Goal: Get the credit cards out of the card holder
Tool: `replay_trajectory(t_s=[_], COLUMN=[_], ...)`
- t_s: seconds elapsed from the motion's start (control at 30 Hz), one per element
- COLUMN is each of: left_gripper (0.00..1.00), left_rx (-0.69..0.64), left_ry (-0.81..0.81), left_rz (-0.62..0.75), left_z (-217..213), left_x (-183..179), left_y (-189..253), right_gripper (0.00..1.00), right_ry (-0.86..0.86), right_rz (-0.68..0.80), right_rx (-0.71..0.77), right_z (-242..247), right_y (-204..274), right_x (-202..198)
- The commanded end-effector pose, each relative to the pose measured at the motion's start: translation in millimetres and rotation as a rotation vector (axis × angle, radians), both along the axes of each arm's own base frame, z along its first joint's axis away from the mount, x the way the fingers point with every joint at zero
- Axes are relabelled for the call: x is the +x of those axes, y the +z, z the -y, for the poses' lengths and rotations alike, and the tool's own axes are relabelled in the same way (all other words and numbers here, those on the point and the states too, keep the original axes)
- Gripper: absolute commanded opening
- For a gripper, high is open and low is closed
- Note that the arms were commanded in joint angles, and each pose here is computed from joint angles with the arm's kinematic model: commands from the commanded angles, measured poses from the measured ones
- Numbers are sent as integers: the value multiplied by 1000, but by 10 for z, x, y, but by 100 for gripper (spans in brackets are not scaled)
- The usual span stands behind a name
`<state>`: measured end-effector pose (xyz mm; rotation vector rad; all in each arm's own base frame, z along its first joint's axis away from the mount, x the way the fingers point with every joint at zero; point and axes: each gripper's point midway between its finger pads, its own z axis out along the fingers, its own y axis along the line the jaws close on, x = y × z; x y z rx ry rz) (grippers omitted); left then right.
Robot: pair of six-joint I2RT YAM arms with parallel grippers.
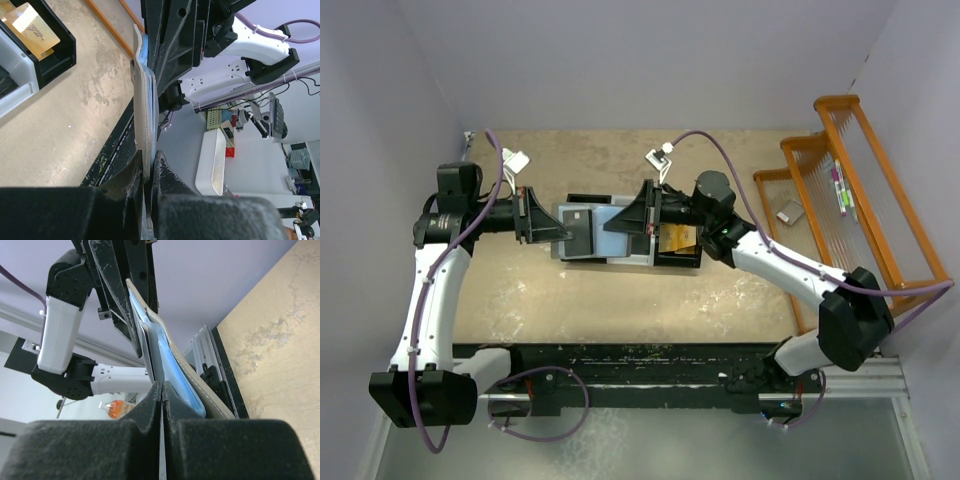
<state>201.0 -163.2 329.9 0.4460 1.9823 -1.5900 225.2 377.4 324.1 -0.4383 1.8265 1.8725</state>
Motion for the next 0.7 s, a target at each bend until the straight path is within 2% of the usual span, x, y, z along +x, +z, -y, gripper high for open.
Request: replay_trajectory(t_s=[0.0,0.03,0.13,0.27,0.67], left_gripper=[7,7,7,7,7], left_rx=[-26,-28,-31,-33,-35], left_ry=[-39,-39,-42,-43,-45], left_rz=[75,70,62,66,67], left_z=[14,13,15,15,17], left_x=[-51,-50,-48,-42,-54], left_y=[196,192,185,194,205], right_gripper=[0,0,15,22,25], right_ry=[17,12,-16,-6,55], right_rz=[83,95,130,137,120], right_rx=[81,87,107,118,98], right_z=[96,91,62,-3,-253], right_y=[310,342,469,528,430], right_x=[-93,-82,-13,31,-87])
